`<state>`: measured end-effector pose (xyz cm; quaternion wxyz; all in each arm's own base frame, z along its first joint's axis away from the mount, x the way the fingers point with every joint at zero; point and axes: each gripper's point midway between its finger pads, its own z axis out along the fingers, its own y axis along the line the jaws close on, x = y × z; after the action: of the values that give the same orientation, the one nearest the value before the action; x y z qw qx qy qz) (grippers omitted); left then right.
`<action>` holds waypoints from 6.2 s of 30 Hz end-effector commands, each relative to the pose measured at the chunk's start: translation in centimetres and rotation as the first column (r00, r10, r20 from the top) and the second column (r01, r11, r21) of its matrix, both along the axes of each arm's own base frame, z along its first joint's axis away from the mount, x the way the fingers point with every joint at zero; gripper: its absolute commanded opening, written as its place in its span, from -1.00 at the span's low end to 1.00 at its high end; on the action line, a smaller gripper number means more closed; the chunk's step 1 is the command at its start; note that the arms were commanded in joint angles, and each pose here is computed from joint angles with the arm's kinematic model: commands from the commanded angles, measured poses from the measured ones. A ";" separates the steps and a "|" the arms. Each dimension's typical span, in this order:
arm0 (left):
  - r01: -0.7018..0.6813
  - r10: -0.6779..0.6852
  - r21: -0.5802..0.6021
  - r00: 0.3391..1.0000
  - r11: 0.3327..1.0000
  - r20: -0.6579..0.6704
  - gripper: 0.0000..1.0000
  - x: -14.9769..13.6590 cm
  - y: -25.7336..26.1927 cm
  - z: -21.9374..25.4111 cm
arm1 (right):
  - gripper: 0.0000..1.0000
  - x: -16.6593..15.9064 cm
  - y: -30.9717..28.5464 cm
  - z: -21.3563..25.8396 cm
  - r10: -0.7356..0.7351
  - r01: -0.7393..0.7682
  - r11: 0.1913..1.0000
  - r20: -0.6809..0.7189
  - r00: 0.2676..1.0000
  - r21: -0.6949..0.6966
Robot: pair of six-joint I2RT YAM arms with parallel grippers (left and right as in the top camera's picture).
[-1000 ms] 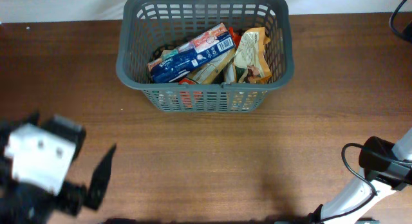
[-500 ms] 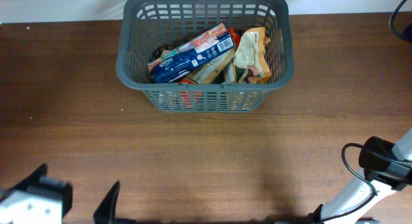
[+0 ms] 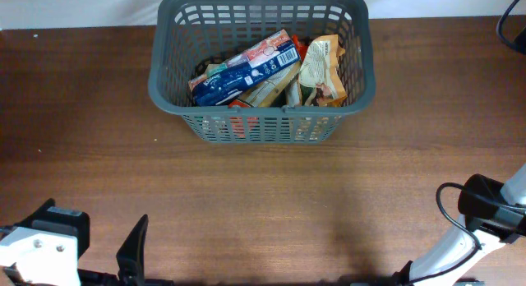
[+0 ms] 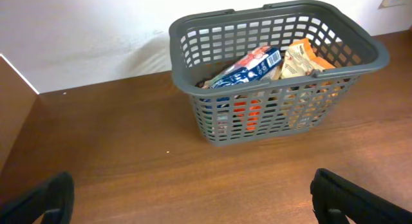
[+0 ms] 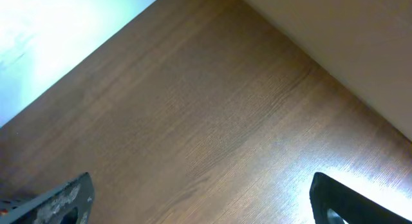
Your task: Pack container
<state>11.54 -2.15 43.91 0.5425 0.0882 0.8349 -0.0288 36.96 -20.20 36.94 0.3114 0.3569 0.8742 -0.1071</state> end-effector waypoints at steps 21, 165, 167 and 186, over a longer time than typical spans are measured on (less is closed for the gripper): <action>-0.051 0.050 -0.049 0.999 0.997 -0.009 0.98 0.5 0.4 -0.2 | 0.97 -0.7 -0.3 0.4 -0.017 0.017 1.000 0.000 1.000 -0.013; -0.135 0.135 -0.023 0.931 0.991 0.339 0.99 13.1 2.1 -28.2 | 0.98 -0.7 -0.3 0.4 -0.017 0.017 1.000 0.000 1.000 -0.013; -0.139 0.138 -0.023 0.931 0.990 0.339 0.99 13.1 2.2 -28.2 | 0.98 -0.7 -0.3 0.4 -0.017 0.017 1.000 0.000 1.000 -0.013; -0.138 0.138 -0.024 0.931 0.990 0.338 0.99 13.1 2.2 -28.2 | 0.97 -0.7 -0.3 0.4 -0.017 0.017 1.000 0.000 1.000 -0.012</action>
<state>24.60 -0.10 15.89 0.6791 0.0277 0.7334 0.0167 36.97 -20.20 36.93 0.3114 0.3569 0.8742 -0.1071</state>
